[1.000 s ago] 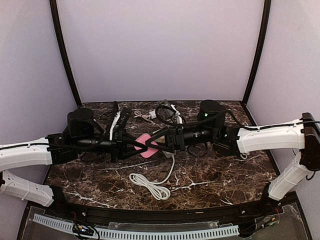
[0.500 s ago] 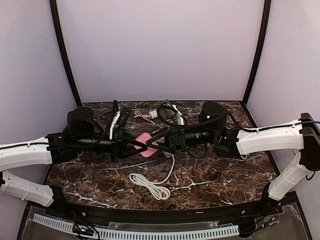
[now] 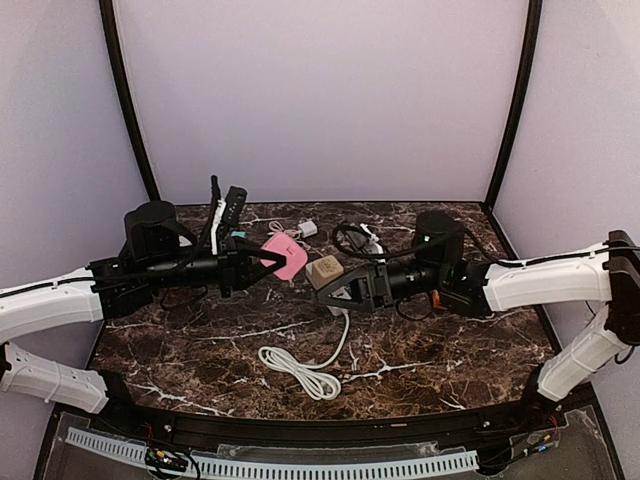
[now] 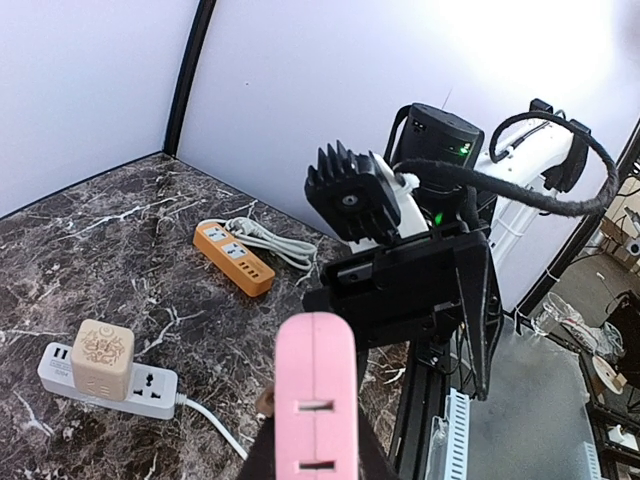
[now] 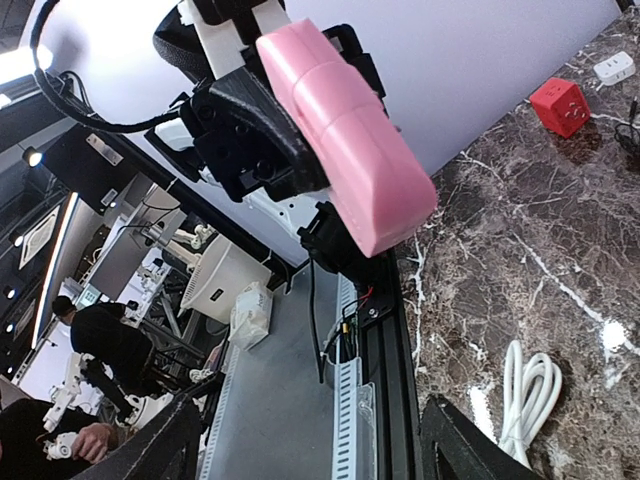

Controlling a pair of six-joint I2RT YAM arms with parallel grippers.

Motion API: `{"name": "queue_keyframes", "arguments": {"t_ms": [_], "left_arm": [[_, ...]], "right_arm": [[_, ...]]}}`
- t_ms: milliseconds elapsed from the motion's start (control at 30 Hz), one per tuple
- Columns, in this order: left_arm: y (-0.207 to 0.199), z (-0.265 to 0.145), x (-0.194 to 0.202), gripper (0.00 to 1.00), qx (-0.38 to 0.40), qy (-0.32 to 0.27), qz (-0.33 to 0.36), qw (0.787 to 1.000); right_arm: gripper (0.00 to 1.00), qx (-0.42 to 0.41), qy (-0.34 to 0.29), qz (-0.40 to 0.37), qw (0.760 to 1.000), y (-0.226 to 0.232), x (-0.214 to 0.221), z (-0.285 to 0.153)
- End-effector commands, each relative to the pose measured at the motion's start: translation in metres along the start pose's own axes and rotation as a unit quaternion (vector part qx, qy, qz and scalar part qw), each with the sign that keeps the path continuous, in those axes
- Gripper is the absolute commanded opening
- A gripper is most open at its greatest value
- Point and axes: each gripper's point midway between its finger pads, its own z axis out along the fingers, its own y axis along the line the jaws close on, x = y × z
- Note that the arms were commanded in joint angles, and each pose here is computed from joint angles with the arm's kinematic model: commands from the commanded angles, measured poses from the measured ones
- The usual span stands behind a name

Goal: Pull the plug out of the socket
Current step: Adjust the plug.

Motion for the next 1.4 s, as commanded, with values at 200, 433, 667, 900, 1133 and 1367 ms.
{"name": "queue_keyframes", "arguments": {"t_ms": [200,433,667,900,1133,1367], "left_arm": [[-0.031,0.0,-0.016,0.01,0.087,-0.023,0.005,0.996],[-0.032,0.003,-0.013,0.01,0.096,-0.018,0.001,0.995],[-0.031,0.004,-0.016,0.01,0.095,-0.024,0.001,0.995],[-0.026,0.008,-0.014,0.01,0.085,-0.023,-0.003,0.996],[-0.019,0.006,-0.017,0.01,0.061,-0.028,0.003,0.998],[-0.024,0.004,-0.012,0.01,0.076,-0.019,0.0,0.997]], "right_arm": [[0.76,0.01,-0.025,-0.088,0.996,0.032,-0.047,-0.016],[0.73,-0.019,-0.034,-0.097,0.995,0.047,-0.065,-0.007],[0.7,-0.044,-0.025,-0.095,0.994,0.054,-0.06,0.008],[0.66,-0.076,0.005,-0.08,0.994,0.057,-0.039,0.031],[0.43,-0.072,0.015,-0.063,0.995,0.047,-0.023,0.035],[0.39,-0.055,0.01,-0.08,0.995,0.049,-0.029,0.026]]}}
